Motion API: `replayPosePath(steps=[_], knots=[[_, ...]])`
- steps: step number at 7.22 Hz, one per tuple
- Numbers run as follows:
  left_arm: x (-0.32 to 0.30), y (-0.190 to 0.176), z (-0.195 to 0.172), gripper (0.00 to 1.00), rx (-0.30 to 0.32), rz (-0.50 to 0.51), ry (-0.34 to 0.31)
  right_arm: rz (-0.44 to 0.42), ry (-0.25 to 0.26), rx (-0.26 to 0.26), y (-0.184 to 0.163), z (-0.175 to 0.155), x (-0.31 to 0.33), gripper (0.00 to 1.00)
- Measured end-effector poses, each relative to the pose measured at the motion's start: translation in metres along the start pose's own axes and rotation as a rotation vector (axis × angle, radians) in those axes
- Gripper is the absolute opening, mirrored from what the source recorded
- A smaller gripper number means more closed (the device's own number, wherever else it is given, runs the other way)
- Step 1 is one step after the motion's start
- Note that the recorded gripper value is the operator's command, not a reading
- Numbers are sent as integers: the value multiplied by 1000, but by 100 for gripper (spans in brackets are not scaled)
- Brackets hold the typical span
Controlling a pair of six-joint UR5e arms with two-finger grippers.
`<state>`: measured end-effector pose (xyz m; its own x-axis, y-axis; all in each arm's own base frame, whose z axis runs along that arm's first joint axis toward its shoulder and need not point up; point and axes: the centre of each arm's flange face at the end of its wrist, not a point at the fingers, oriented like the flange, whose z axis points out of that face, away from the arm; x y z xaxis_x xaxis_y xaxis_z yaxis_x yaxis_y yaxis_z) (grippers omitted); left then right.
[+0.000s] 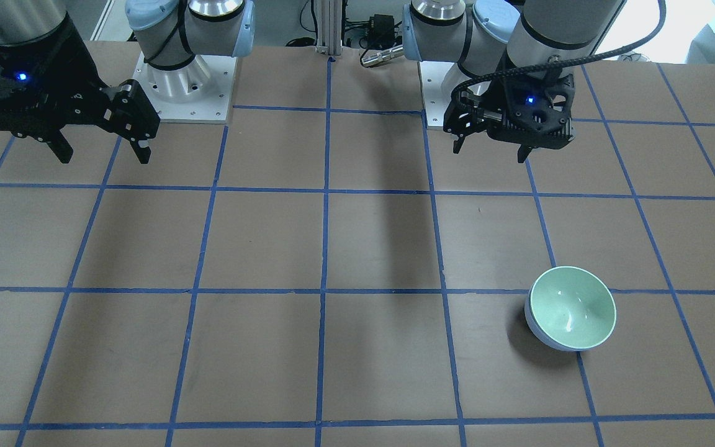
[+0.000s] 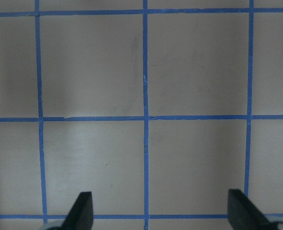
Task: Stack green bowl on blue bowl
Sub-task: 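Raise the left gripper away from the stacked bowls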
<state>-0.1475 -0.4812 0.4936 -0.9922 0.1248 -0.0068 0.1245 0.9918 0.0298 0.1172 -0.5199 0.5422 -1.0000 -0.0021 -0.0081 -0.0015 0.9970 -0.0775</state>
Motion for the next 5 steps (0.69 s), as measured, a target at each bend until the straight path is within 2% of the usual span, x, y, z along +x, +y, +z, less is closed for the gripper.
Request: replayPosePath(steps=[2,5], knots=[[4,-13,-16,100,34,-68,-8,0,0,0,0,0,0,100],[4,-22,-19,100,45,-96,-2,0,0,-1,0,0,0,100]])
